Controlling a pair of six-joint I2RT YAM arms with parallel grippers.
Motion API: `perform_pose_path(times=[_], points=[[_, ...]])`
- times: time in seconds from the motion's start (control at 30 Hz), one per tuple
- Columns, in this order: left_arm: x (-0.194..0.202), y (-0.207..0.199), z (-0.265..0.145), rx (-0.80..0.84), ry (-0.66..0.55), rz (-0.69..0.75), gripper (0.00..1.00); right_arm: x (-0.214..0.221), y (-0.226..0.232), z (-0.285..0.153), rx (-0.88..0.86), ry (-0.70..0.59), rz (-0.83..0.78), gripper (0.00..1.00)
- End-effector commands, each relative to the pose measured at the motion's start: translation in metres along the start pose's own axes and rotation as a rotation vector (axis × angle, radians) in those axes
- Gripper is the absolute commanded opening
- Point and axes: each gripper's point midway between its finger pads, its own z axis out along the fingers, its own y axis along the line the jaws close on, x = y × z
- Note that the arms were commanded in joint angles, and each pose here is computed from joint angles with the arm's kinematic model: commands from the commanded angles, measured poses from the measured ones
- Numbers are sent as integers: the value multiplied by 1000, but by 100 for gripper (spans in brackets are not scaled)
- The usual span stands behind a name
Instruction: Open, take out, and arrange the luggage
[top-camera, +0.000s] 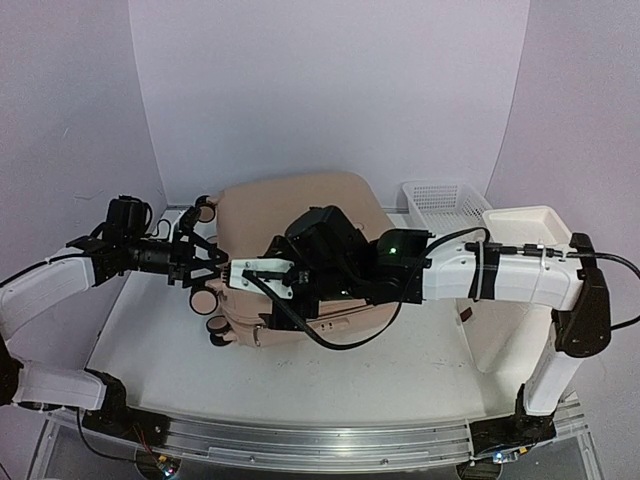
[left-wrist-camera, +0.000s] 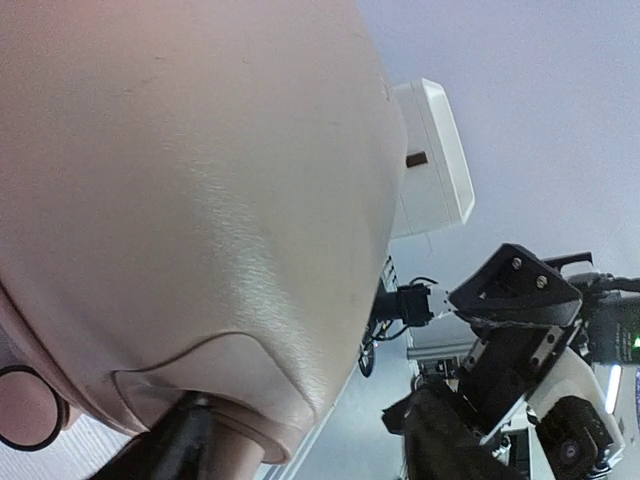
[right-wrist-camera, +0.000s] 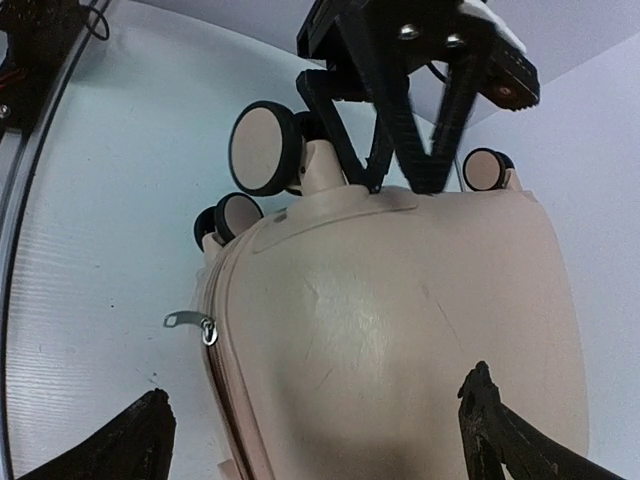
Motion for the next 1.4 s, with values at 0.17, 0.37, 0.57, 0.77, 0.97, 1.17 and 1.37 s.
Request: perform_pose_path(times=[0.17,0.37,0.57,0.77,0.97,1.17,1.37], points=[[43,16,-5,-142,161,187,91,-28,-3,2,2,-150,-24,98],[49,-5,3,29,215,100,61,-31,10,8,0,-157,-55,98],[46,-20,0,74,197,52,47,-38,17,17,41,-166,-159,96],[39,-33,-2,97,133,17,40,-41,19,20,71,-172,-191,96],[38,-47,-3,111,106,78,73,-43,18,26,89,-184,-179,98],[36,-52,-7,141,54,100,99,-54,18,33,69,-220,-138,98],[37,-55,-13,137,19,103,99,-61,21,53,52,-237,-101,98]])
